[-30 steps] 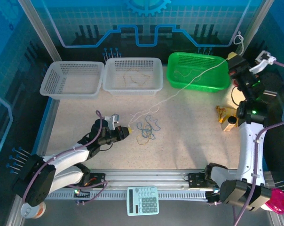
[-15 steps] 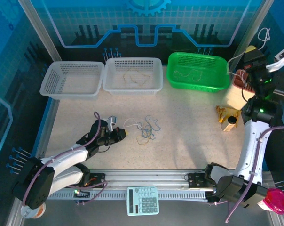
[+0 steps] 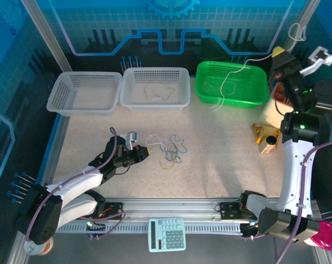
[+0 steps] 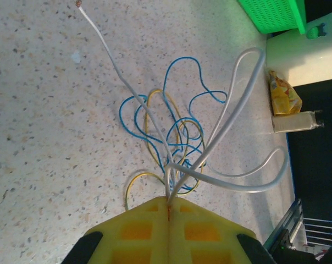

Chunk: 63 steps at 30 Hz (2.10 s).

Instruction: Untangle the cables

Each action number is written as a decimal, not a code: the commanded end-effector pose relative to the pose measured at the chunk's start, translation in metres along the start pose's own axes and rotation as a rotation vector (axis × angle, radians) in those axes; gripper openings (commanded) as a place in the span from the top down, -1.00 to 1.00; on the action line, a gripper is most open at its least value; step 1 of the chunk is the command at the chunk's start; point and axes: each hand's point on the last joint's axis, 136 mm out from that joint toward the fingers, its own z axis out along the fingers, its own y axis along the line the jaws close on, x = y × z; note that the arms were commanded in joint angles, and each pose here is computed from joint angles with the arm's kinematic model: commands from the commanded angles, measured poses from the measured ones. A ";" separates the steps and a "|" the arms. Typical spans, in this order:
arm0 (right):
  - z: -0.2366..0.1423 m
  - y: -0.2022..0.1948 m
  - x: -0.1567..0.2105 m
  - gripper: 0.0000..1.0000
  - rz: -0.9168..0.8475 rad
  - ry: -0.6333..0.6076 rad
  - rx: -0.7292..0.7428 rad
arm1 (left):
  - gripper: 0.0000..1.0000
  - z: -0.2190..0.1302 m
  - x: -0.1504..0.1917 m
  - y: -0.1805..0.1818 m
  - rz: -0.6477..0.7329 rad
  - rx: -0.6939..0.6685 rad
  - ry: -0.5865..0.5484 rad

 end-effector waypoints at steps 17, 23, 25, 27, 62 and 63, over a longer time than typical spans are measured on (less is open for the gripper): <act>0.062 -0.010 0.118 1.00 -0.163 0.246 0.032 | 1.00 -0.003 -0.001 -0.018 0.025 0.054 0.039; 0.074 -0.003 0.130 1.00 -0.173 0.270 0.016 | 1.00 0.000 0.004 -0.011 0.025 0.037 0.058; 0.078 -0.002 0.133 1.00 -0.180 0.271 0.017 | 1.00 0.001 0.005 -0.008 0.021 0.025 0.061; 0.083 -0.003 0.133 1.00 -0.188 0.265 0.025 | 1.00 0.003 0.007 -0.005 0.013 0.021 0.066; 0.186 -0.109 0.108 1.00 -0.359 -0.035 0.316 | 1.00 0.009 0.000 -0.009 -0.052 0.001 0.083; 0.188 -0.108 0.106 1.00 -0.366 -0.047 0.308 | 1.00 0.009 0.001 -0.009 -0.057 0.001 0.084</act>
